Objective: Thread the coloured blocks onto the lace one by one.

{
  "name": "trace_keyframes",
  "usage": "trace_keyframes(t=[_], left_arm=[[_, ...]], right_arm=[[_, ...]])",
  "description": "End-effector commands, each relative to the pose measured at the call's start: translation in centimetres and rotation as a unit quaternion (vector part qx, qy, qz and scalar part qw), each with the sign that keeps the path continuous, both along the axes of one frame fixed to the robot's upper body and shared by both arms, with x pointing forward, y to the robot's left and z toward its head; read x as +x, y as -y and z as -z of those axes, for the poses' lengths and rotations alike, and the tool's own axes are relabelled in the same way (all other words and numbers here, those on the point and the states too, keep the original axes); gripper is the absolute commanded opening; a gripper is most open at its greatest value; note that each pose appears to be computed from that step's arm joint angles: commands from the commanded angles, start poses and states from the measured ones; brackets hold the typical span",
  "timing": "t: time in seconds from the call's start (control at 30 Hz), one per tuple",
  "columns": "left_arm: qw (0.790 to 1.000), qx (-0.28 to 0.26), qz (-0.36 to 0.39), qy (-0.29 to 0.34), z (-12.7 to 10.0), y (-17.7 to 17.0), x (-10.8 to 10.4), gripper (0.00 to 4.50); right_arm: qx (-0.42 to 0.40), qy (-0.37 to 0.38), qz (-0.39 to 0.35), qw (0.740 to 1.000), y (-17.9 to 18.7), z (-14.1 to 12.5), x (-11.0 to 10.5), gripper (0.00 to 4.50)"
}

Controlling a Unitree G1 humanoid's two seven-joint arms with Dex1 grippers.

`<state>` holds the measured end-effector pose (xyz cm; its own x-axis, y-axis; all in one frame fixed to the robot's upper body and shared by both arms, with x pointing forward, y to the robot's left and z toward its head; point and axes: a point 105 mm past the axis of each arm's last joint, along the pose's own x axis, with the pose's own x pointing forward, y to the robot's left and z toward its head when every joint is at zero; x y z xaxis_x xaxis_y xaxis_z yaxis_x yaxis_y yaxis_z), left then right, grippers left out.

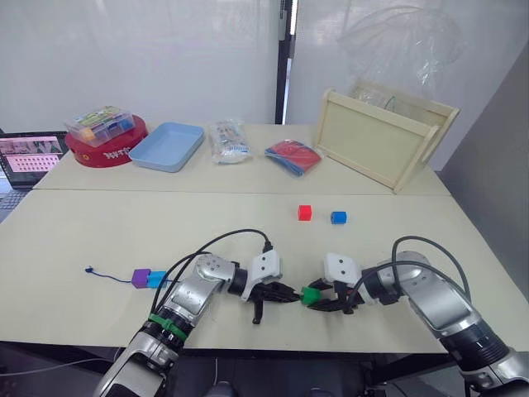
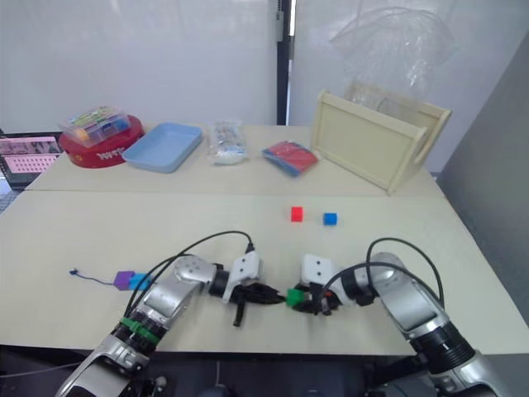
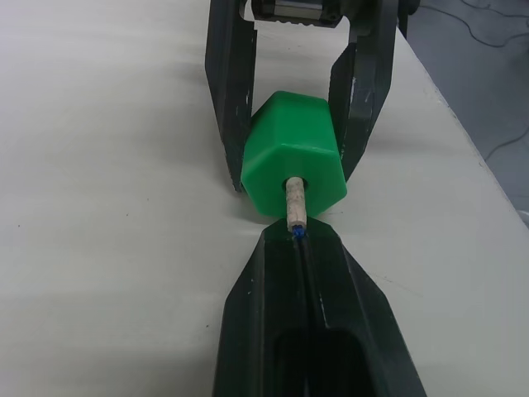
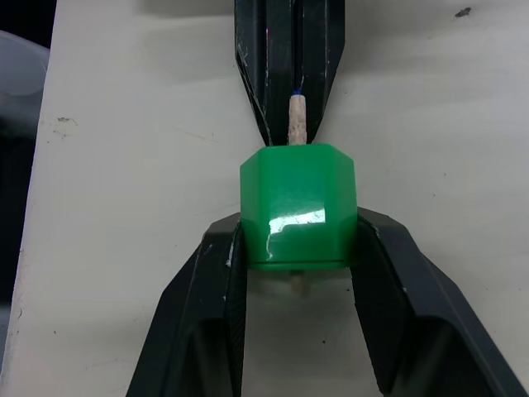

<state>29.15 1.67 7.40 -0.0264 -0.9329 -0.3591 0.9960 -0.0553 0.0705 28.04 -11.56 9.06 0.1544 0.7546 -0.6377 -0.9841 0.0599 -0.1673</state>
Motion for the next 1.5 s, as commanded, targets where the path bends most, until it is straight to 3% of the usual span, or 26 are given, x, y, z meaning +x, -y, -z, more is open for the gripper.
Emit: trace_keyframes(t=[0.03, 0.27, 0.53, 0.7, 1.0, 1.27, 1.5], left_arm=[[0.999, -0.025, 0.038, -0.005, -0.6, 2.5, -1.2, 0.00], [0.999, -0.004, 0.034, -0.002, -0.4, 1.9, -1.0, 0.00], [0.998, 0.056, 0.005, 0.021, -1.0, -3.3, -0.2, 2.39], [0.997, 0.060, -0.036, 0.027, -1.3, -4.9, 0.4, 2.39], [0.996, 0.083, -0.039, 0.011, 0.5, -7.1, -1.2, 2.39], [0.996, 0.086, -0.027, 0.023, 1.7, -5.7, -1.5, 0.04], [0.998, 0.052, -0.023, 0.031, 1.1, -3.4, -1.1, 0.04]], right_arm=[[0.001, -0.011, -0.018, 1.000, -1.0, 0.6, -0.8, 1.28], [0.003, -0.010, -0.015, 1.000, -1.0, 0.7, -0.7, 1.28], [-0.002, -0.011, -0.005, 1.000, -0.6, 1.0, -0.8, 1.28], [-0.003, -0.010, -0.003, 1.000, -0.6, 1.0, -0.8, 1.28], [-0.004, -0.009, 0.000, 1.000, -0.5, 1.0, -0.7, 1.28], [-0.004, -0.007, 0.001, 1.000, -0.5, 0.8, -0.5, 1.28], [-0.005, -0.010, 0.001, 1.000, -0.4, 1.0, -0.8, 1.28]])
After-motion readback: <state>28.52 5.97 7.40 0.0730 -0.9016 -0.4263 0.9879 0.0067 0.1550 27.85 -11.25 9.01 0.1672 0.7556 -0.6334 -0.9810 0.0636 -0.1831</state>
